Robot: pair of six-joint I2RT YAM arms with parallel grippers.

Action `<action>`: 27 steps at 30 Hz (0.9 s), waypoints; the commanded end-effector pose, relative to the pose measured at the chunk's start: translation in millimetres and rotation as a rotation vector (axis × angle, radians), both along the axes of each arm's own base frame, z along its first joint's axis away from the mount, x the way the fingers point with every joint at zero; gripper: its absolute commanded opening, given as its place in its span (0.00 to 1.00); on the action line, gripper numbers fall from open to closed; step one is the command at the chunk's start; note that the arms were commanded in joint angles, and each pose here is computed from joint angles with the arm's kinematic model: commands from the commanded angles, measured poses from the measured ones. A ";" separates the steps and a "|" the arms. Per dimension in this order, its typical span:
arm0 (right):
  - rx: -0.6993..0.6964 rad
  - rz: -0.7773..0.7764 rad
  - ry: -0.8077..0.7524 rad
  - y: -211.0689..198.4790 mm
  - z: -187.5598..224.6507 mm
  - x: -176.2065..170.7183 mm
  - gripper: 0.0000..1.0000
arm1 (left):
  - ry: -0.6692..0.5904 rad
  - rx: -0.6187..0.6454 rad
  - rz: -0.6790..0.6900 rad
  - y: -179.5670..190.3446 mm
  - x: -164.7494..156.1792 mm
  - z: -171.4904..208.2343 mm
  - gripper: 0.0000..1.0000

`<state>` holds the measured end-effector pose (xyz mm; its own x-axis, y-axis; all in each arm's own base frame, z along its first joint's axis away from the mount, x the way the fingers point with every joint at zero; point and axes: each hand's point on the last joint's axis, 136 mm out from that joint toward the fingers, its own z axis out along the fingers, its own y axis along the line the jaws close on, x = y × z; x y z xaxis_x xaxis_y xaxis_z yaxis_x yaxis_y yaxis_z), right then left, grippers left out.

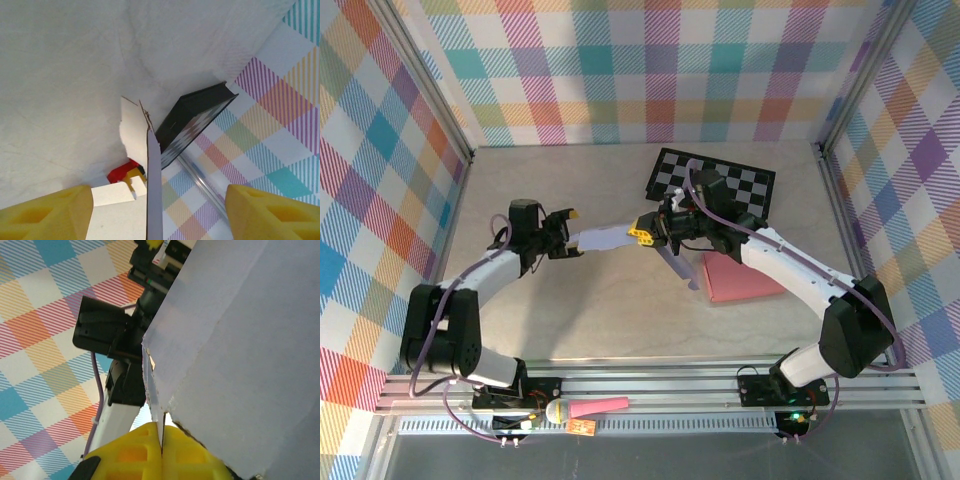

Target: Fold the paper box

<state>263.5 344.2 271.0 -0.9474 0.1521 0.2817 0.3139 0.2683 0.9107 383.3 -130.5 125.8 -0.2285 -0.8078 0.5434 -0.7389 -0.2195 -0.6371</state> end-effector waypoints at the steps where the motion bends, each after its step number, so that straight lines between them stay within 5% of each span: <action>1: 0.079 0.020 -0.053 -2.1 31.2 -4.8 0.00 | -0.072 -0.085 0.033 -12.3 21.0 21.9 0.64; 7: 0.095 0.024 -0.040 -4.3 31.2 -7.2 0.00 | -0.139 -0.144 0.096 -18.5 38.0 34.2 0.41; 12: 0.072 -0.005 -0.022 -15.6 20.4 -3.7 0.00 | -0.176 -0.159 0.182 -10.4 41.7 50.5 0.00; 15: 0.040 -0.042 -0.054 -29.3 21.0 3.0 0.21 | -0.164 -0.091 0.269 9.6 29.2 63.6 0.00; 18: -0.037 -0.103 -0.118 -47.1 25.7 5.9 0.46 | -0.105 0.139 0.377 49.7 -1.6 91.8 0.00; 22: -0.120 -0.312 -0.140 -77.2 26.4 7.8 0.56 | -0.048 0.439 0.525 98.4 -45.8 136.4 0.00; 27: -0.118 -0.669 -0.119 -96.5 34.6 -6.1 0.67 | -0.071 0.546 0.614 101.4 -55.5 160.2 0.00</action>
